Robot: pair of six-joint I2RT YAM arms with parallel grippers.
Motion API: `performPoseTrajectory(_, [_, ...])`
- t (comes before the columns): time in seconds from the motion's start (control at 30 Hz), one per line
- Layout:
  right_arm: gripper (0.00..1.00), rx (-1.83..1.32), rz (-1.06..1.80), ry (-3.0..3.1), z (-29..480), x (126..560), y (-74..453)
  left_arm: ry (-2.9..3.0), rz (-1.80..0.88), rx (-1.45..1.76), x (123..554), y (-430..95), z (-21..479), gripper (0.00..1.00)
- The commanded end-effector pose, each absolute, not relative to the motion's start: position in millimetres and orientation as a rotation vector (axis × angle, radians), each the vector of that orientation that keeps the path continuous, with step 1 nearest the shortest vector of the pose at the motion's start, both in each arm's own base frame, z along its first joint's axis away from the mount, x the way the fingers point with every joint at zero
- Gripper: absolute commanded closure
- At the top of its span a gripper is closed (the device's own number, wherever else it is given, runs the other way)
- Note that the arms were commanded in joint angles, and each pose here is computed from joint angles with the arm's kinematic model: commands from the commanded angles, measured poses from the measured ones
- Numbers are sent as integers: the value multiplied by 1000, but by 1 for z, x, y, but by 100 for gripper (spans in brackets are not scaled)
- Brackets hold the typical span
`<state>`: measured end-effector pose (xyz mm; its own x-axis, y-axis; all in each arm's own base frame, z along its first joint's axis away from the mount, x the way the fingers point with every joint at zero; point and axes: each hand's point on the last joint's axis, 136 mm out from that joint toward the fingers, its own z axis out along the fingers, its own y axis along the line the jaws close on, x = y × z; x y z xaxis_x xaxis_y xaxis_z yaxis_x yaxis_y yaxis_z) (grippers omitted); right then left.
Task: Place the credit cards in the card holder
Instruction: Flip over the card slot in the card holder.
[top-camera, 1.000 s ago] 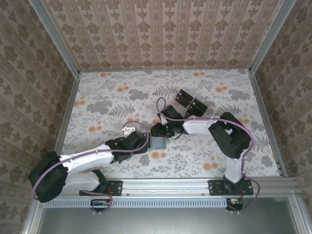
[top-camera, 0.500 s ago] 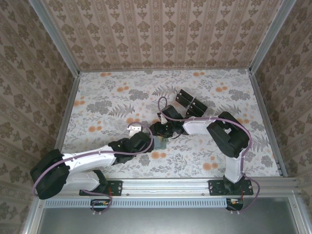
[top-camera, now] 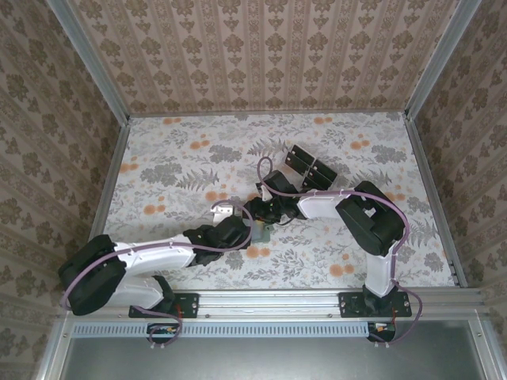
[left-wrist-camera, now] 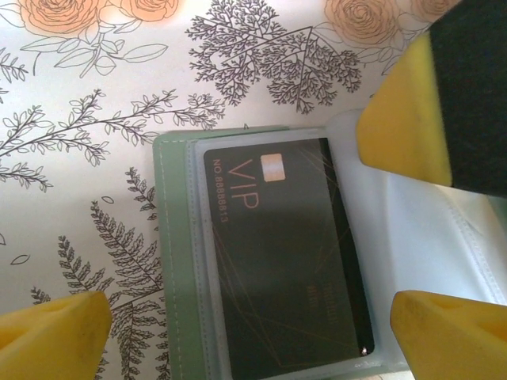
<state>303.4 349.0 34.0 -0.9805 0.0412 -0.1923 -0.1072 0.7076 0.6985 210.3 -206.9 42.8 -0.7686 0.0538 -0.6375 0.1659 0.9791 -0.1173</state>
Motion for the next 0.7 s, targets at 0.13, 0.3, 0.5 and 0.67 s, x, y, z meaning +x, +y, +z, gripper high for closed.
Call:
performPoseTrajectory(0.13, [52, -17, 1101, 2848, 4, 281, 341, 2434, -108, 160, 216, -202, 36, 0])
performPoseTrajectory(0.3, [53, -28, 1103, 2844, 8, 281, 341, 2460, -64, 127, 212, -193, 27, 0])
performPoseTrajectory(0.5, [52, -22, 1078, 2775, 32, 291, 330, 2464, -55, 74, 208, -183, 24, 0])
performPoseTrajectory(0.67, [52, -19, 1034, 2718, 54, 296, 318, 2462, -58, 55, 207, -179, 23, 0])
